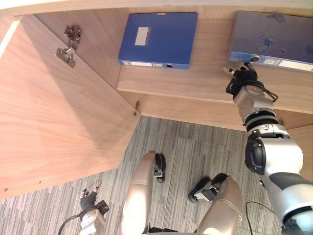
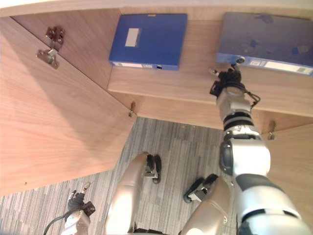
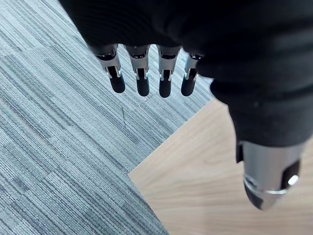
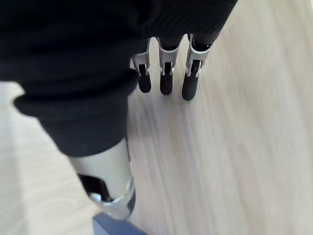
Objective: Walk over to the cabinet, pick up the folder, carry it to the office cabinet, place the folder inside the office cabinet, then close the office cabinet door
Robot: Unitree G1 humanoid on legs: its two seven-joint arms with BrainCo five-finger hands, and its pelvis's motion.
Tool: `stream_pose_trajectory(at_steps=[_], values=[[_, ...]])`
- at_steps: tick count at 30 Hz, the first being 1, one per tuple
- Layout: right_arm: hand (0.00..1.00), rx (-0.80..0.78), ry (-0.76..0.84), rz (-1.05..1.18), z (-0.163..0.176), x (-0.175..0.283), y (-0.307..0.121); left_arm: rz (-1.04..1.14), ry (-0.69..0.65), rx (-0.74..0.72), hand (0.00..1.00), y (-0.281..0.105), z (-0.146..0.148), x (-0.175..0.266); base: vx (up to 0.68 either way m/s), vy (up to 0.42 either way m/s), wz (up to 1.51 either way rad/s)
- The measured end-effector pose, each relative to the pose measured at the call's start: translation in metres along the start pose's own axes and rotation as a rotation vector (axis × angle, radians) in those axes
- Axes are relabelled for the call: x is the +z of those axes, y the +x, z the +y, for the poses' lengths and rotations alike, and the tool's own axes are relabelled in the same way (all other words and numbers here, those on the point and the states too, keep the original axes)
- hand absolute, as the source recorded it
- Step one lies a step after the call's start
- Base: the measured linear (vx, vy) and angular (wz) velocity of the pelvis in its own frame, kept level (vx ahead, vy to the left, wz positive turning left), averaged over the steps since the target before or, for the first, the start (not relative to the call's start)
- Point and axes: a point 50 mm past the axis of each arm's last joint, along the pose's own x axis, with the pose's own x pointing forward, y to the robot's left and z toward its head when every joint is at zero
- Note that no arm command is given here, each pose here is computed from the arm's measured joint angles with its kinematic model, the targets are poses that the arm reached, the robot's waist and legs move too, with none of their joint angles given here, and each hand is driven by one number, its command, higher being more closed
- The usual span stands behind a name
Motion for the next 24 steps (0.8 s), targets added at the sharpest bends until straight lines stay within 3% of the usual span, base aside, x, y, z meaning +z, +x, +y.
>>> stream_pose_trajectory(at_steps=[5, 9, 19, 24], values=[[0.00, 0.093, -0.404, -0.048, 0.001, -0.014, -0.002, -0.024, 0.054, -0.064, 0.00, 0.002, 0.001, 0.005, 0.05, -0.035, -0.03], [0.00, 0.141, -0.592, -0.090, 0.004, -0.021, -0.006, -0.023, 0.062, -0.097, 0.00, 0.003, 0.000, 0.006, 0.02, -0.015, -0.02], [0.00, 0.330, -0.812, -0.067, 0.026, -0.047, -0.014, 0.030, 0.096, -0.167, 0.00, 0.000, -0.007, -0.006, 0.03, -0.038, -0.08], [0.00, 0.408, -0.837, 0.078, 0.029, -0.097, -0.025, 0.033, 0.050, -0.190, 0.00, -0.002, -0.010, -0.006, 0.05, -0.044, -0.06]])
